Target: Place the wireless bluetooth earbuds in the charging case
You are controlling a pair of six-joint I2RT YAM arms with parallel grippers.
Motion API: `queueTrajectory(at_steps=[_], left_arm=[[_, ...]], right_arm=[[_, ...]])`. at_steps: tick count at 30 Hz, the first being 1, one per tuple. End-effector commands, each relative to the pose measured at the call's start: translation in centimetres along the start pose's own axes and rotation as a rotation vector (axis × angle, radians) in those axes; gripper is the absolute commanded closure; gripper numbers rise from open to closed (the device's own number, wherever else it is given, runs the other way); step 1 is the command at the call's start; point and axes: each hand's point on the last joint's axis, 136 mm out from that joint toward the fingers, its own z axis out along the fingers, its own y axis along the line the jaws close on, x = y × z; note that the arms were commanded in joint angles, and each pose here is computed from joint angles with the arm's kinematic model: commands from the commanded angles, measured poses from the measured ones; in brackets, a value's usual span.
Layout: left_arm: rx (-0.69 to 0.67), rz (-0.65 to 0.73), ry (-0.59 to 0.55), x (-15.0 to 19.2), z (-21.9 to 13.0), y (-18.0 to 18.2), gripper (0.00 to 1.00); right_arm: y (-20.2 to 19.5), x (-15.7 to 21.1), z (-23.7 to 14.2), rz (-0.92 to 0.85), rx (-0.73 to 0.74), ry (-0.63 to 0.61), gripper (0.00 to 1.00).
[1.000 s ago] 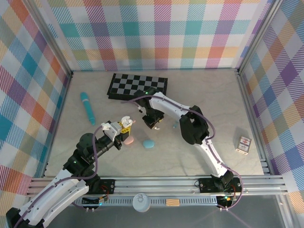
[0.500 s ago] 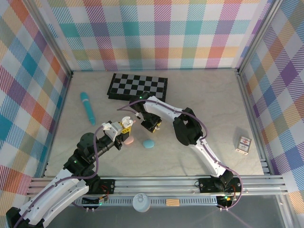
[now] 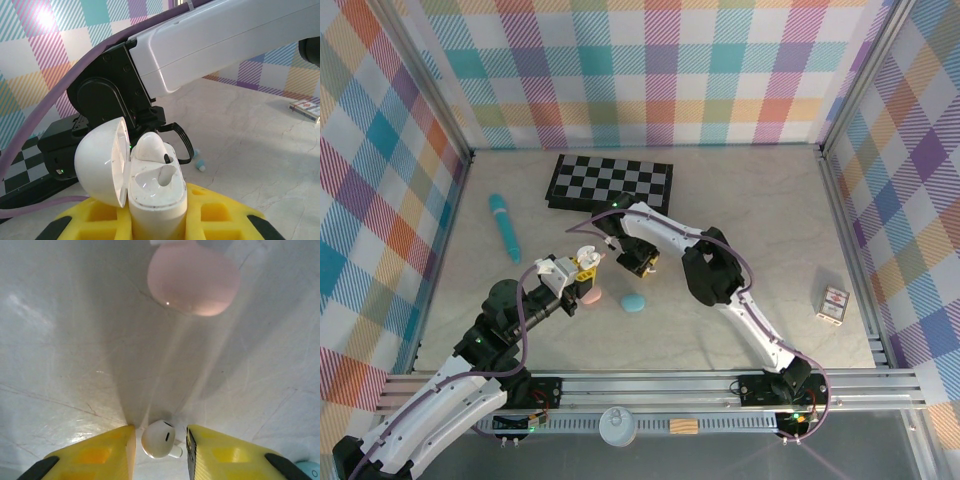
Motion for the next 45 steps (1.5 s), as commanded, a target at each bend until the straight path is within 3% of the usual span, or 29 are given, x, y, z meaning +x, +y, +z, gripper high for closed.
queueTrajectory(at_steps=[1, 13, 25, 39, 45], left_arm=[[0.006, 0.008, -0.028, -0.8, -0.1, 0.0, 1.00], [0.008, 0.008, -0.024, -0.7, 0.0, -0.1, 1.00], [-0.013, 0.003, -0.003, -0.3, 0.0, 0.3, 1.00], [-0.009, -0.022, -0.032, -0.6, 1.6, 0.0, 1.00], [-0.088, -0.018, -0.068, -0.7, 3.8, 0.3, 1.00]], right_arm=[[0.6, -0.5, 0.0, -0.009, -0.024, -0.001, 0.68], [0.3, 0.6, 0.5, -0.002, -0.010, 0.059, 0.73], [0.6, -0.3, -1.9, 0.064, -0.072, -0.035, 0.76], [-3.2, 0.6, -8.5, 0.300, -0.237, -0.356, 0.76], [-5.2, 1.8, -12.3, 0.381, -0.334, -0.519, 0.76]])
